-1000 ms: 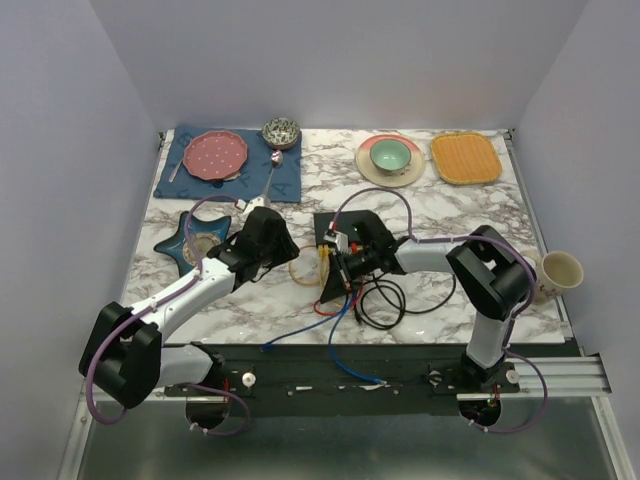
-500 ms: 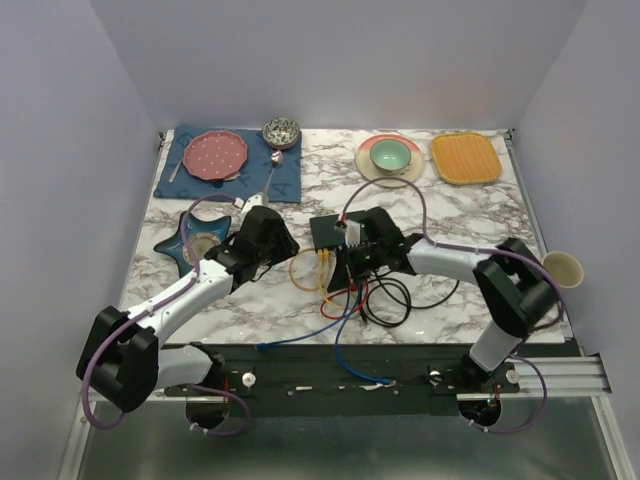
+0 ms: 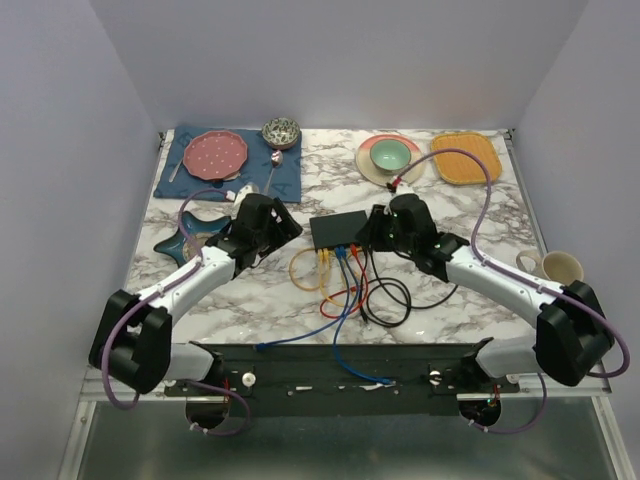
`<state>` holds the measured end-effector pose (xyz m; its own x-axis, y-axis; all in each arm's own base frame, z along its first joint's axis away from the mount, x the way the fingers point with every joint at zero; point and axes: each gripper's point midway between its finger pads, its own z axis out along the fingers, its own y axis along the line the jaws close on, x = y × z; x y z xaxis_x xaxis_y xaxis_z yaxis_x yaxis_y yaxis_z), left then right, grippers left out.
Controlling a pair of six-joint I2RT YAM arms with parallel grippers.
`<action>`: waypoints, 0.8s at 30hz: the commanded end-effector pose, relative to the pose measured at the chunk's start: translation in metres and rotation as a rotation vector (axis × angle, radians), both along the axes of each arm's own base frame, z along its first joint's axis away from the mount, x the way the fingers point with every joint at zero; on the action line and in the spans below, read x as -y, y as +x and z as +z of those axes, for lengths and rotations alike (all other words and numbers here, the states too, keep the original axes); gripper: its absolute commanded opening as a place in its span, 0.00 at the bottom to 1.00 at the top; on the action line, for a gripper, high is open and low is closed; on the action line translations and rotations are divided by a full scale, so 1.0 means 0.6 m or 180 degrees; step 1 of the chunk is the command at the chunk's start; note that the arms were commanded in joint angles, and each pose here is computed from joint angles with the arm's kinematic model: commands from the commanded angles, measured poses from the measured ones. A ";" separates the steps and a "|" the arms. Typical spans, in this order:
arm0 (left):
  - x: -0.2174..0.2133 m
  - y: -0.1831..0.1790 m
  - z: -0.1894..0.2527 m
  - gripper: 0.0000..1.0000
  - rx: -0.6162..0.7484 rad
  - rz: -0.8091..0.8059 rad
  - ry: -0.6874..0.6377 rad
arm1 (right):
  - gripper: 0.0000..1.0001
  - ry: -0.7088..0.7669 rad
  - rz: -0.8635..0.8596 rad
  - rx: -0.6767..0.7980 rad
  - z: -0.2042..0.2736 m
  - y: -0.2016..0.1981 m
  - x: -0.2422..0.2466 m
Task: Pull the plug from the switch port
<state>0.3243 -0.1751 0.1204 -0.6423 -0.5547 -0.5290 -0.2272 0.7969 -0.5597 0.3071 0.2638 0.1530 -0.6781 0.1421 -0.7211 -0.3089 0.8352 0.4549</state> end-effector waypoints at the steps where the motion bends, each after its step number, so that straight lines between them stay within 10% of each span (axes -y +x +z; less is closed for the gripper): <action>1: 0.085 0.037 0.025 0.81 0.0117 -0.0424 -0.0582 | 0.33 -0.0102 -0.1370 -0.0078 -0.044 0.021 0.123; 9: 0.172 0.082 -0.004 0.78 -0.0336 -0.0946 -0.0070 | 0.67 0.0052 -0.0910 -0.0515 -0.105 0.022 0.111; 24: 0.128 0.079 -0.099 0.77 -0.0853 -0.0791 0.0216 | 0.44 0.0115 -0.0571 -0.1457 -0.242 -0.051 0.084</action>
